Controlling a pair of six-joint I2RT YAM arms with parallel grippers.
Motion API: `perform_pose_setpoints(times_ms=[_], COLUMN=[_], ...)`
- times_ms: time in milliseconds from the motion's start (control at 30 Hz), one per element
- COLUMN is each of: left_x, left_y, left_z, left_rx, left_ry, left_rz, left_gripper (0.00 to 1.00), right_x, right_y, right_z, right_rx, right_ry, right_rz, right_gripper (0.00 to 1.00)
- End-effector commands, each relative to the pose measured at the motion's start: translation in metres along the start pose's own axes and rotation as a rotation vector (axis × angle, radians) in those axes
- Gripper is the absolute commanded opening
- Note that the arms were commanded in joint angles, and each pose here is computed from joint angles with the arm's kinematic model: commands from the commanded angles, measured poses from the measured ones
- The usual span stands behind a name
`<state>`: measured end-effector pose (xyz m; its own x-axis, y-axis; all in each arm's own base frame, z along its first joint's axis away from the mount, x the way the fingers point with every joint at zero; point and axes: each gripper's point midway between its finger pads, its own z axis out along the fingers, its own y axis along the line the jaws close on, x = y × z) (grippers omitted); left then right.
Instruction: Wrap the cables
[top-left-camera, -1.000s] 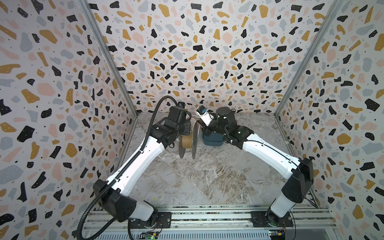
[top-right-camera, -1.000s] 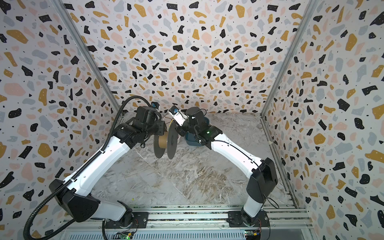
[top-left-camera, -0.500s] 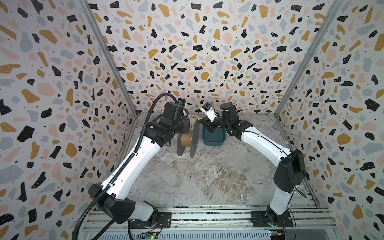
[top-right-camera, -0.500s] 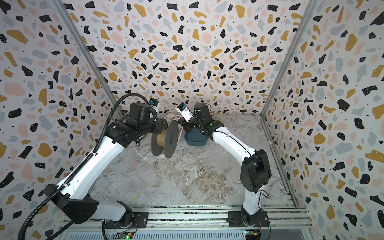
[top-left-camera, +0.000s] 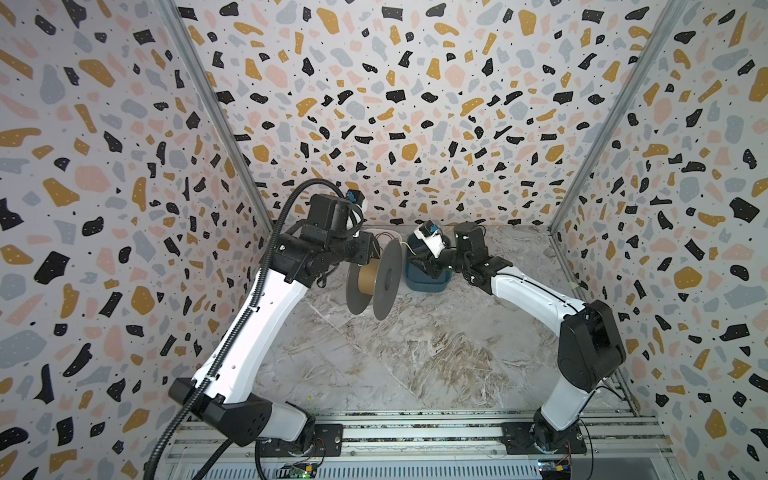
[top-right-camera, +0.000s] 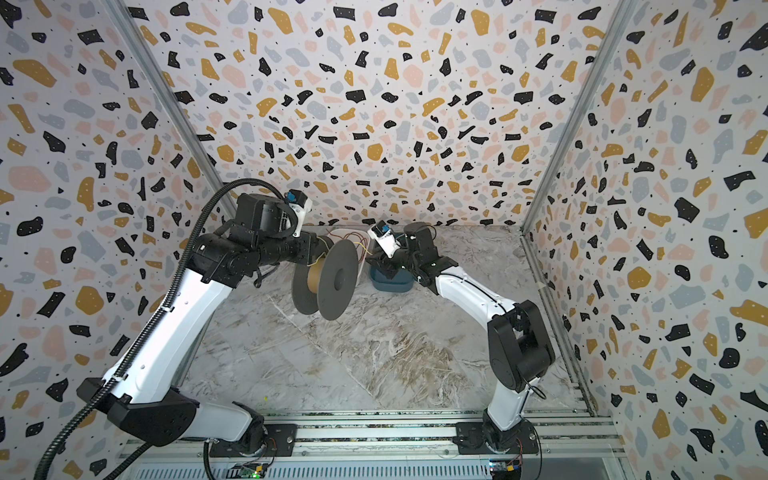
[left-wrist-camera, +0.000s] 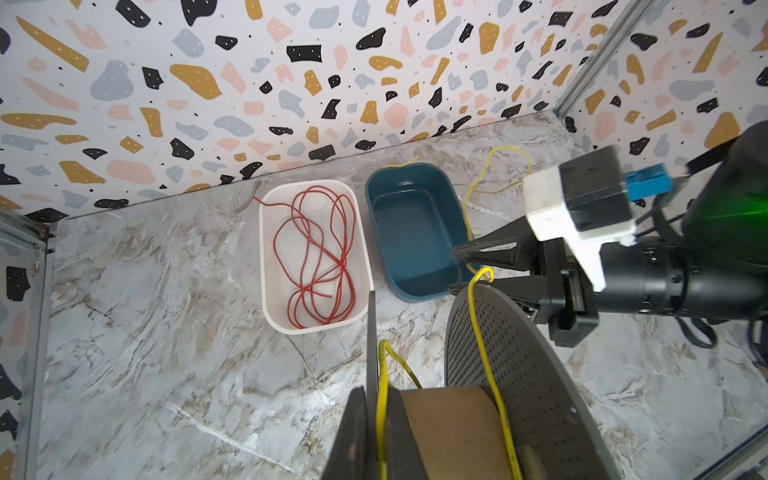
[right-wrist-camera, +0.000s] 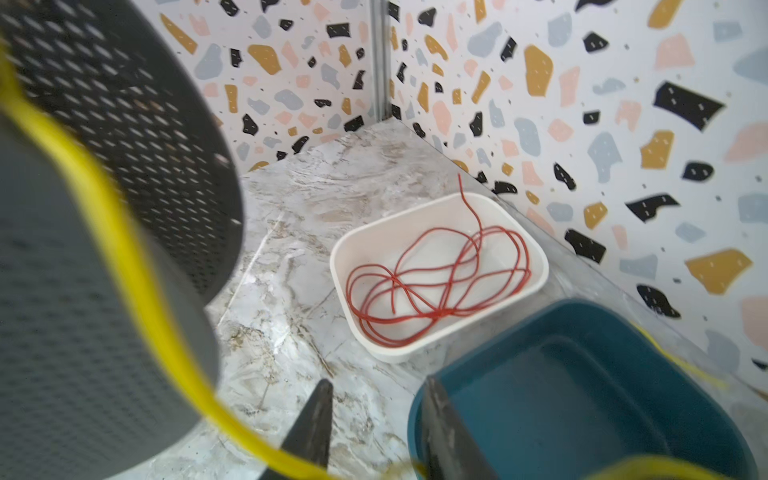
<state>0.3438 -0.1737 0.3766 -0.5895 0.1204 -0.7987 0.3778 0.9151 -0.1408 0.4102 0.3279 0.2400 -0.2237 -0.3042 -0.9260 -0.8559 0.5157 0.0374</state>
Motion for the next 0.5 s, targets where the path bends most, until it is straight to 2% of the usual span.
perform_pose_setpoints(times_ms=[0, 133, 300, 467], left_x=[-0.030, -0.031, -0.034, -0.038], left_y=[-0.024, -0.036, -0.040, -0.040], left_z=[-0.032, -0.032, -0.029, -0.022], left_rx=[0.138, 0.213, 0.232, 0.232], left_ry=[-0.132, -0.143, -0.155, -0.159], left_rz=[-0.020, -0.026, -0.031, -0.023], left_gripper=[0.00, 0.00, 0.00, 0.00], right_x=[-0.001, -0.003, -0.010, -0.014], right_y=[-0.025, -0.031, -0.032, -0.035], right_z=[-0.015, -0.027, -0.041, -0.062], right_rx=[0.122, 0.195, 0.235, 0.307], right_ry=[0.002, -0.019, -0.047, -0.063], right_rz=[0.016, 0.001, -0.014, -0.017], right_gripper=[0.40, 0.41, 0.46, 0.47])
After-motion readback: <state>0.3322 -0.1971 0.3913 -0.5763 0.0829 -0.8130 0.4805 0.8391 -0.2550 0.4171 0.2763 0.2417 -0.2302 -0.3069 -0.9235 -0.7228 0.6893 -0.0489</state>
